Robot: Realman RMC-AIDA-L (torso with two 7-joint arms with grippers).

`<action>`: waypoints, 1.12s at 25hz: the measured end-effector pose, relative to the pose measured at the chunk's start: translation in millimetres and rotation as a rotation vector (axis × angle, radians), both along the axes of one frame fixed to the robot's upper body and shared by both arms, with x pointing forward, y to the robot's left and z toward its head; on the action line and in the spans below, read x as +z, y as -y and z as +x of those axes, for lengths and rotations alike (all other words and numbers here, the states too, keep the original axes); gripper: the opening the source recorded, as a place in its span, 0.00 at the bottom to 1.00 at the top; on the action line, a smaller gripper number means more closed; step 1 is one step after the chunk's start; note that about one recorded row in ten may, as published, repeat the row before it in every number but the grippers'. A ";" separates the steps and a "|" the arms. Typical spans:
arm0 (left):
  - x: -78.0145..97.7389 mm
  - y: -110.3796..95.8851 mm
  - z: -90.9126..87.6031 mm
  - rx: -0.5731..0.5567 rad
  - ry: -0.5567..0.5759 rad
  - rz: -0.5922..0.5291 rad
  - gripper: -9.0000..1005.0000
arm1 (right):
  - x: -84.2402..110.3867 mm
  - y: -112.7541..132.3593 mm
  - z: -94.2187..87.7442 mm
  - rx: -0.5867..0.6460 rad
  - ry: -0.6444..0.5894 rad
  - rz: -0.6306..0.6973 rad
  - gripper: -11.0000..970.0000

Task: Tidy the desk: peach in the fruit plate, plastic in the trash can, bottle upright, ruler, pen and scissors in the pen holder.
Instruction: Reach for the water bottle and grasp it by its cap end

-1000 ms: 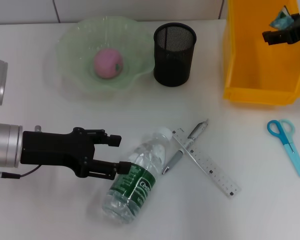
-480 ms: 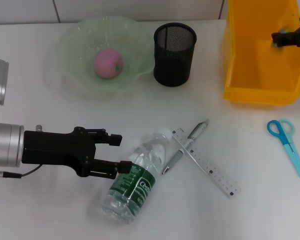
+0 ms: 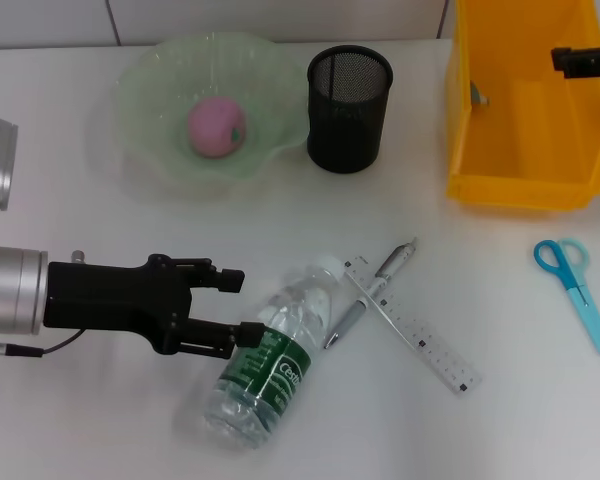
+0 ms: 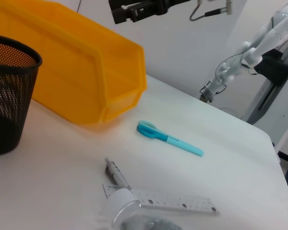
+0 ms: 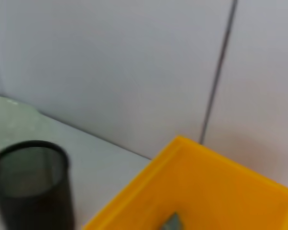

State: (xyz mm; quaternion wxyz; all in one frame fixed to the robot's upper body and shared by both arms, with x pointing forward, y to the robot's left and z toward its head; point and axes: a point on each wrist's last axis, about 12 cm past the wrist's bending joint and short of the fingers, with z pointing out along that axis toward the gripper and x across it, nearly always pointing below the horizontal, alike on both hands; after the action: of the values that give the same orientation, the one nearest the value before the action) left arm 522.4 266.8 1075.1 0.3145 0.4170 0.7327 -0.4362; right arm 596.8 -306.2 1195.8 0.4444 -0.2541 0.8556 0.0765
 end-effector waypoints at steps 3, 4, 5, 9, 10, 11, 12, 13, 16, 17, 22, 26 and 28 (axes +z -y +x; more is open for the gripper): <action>0.9 -0.9 0.1 -0.002 -0.004 -0.001 0.75 | 10.0 -0.4 -10.3 0.019 -0.036 -0.003 0.85; 1.1 -1.3 0.2 -0.001 -0.005 0.000 0.75 | 14.1 0.3 -15.3 0.022 -0.058 -0.008 0.85; 1.3 -1.7 0.3 -0.001 -0.007 0.000 0.75 | 23.2 1.9 -27.0 0.016 -0.114 -0.027 0.85; 1.8 -2.1 0.7 -0.001 -0.007 0.001 0.75 | 28.3 3.1 -42.6 -0.018 -0.233 -0.053 0.85; 1.8 -2.1 0.7 -0.001 -0.008 0.001 0.75 | 28.0 3.7 -52.4 -0.043 -0.320 -0.061 0.85; 1.8 -2.1 0.7 -0.001 -0.008 0.001 0.75 | 28.0 3.7 -52.4 -0.043 -0.320 -0.061 0.85; 2.1 -2.4 0.9 0.002 -0.008 -0.001 0.75 | 27.4 4.3 -57.0 -0.054 -0.354 -0.059 0.85; 2.2 -2.6 1.0 0.004 -0.007 -0.001 0.75 | 26.2 5.1 -61.1 -0.065 -0.383 -0.054 0.85; 3.2 -3.3 1.8 0.007 -0.003 -0.001 0.75 | 20.9 8.5 -72.5 -0.099 -0.451 -0.033 0.85; 3.5 -3.7 2.0 0.008 -0.002 0.000 0.75 | 18.8 9.7 -75.2 -0.112 -0.470 -0.024 0.85; 4.0 -3.8 2.4 0.003 0.001 0.005 0.74 | -2.9 13.4 -80.4 -0.154 -0.588 0.033 0.85; 6.2 -6.9 3.0 -0.005 0.006 0.010 0.74 | -17.5 10.3 -77.6 -0.143 -0.653 0.054 0.85; 6.7 -7.9 3.1 -0.007 0.008 0.012 0.74 | -27.2 7.0 -74.5 -0.130 -0.692 0.063 0.85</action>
State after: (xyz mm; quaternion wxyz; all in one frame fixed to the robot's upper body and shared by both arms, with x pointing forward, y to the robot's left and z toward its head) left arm 525.5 274.8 1081.8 0.3136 0.4230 0.7326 -0.4313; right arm 522.3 -313.2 1168.7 0.1397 -0.1442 0.9671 0.1560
